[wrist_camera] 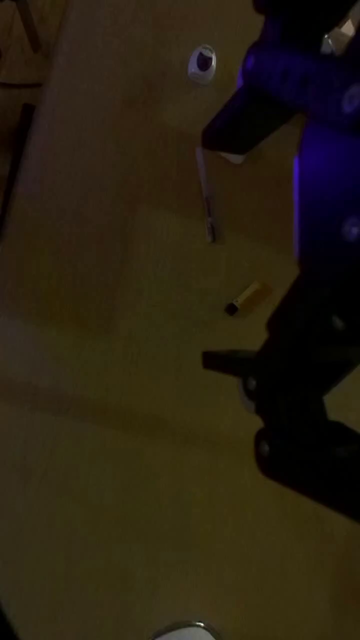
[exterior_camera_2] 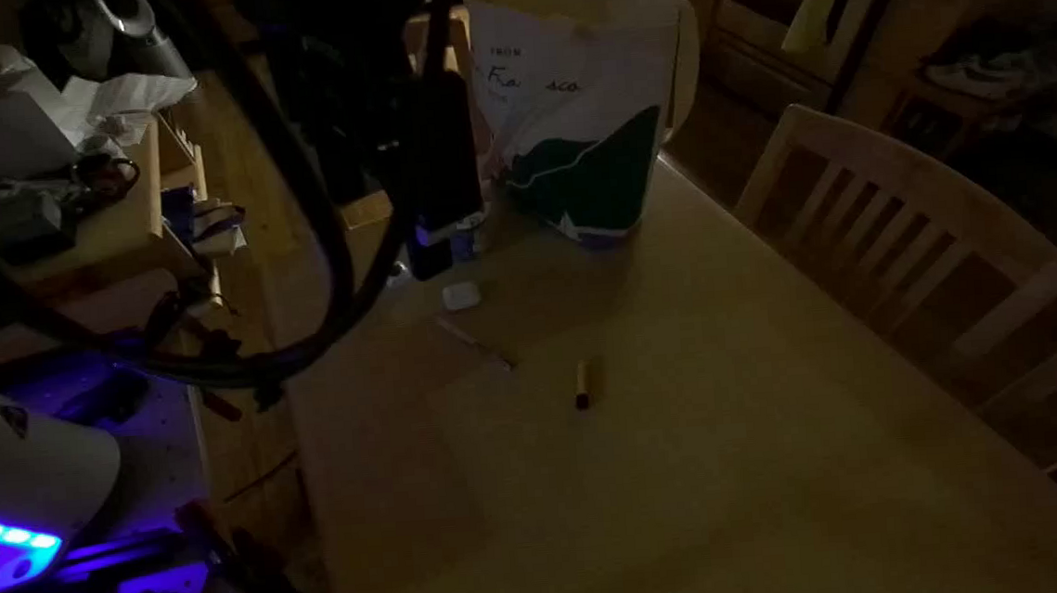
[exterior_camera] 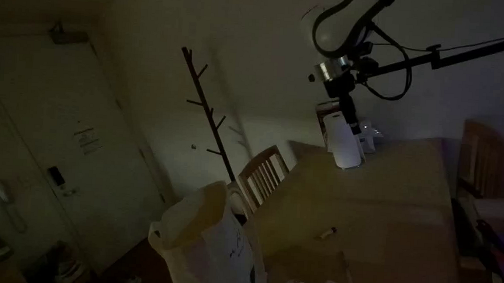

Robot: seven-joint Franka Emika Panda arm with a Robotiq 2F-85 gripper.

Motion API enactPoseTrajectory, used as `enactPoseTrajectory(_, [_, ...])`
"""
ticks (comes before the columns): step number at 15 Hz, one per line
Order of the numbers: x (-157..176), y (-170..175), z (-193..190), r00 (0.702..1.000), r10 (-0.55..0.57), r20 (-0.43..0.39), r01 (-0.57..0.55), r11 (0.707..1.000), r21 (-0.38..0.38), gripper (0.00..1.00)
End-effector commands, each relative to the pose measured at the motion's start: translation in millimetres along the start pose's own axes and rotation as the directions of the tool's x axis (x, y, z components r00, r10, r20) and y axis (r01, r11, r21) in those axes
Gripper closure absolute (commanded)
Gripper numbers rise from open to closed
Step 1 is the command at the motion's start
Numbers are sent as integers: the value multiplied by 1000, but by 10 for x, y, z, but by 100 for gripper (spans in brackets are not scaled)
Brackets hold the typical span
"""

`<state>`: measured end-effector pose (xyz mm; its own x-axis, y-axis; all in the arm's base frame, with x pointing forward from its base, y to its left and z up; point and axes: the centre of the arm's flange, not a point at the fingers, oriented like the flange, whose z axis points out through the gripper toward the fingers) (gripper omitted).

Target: Place the white object on top of the yoghurt

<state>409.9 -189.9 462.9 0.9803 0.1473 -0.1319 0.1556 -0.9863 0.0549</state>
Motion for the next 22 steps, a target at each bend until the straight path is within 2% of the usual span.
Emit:
enactPoseTrajectory(1, [0, 0, 0, 1000, 0, 0, 0, 1000, 0, 0])
enactPoseTrajectory(5, [503, -27, 265, 987, -11, -161, 14, 1000, 22, 0])
enactPoseTrajectory(8, [724, -112, 403, 982, -25, -189, 21, 1000, -21, 0])
enactPoseTrajectory(12, [1042, -272, 608, 938, -142, -317, 150, 989, 0, 0])
enactPoseTrajectory(14, [1180, -390, 738, 932, -162, -324, 183, 982, 37, 0])
enactPoseTrajectory(15, [1149, -408, 800, 943, -118, -312, 132, 991, 25, 0])
enactPoseTrajectory(16, [1093, -407, 679, 946, -127, -298, 140, 990, 23, 0])
enactPoseTrajectory(21, [1147, -413, 704, 951, -128, -282, 145, 989, 38, 0])
enactPoseTrajectory(22, [1206, -394, 722, 966, -71, -248, 84, 996, 43, 0])
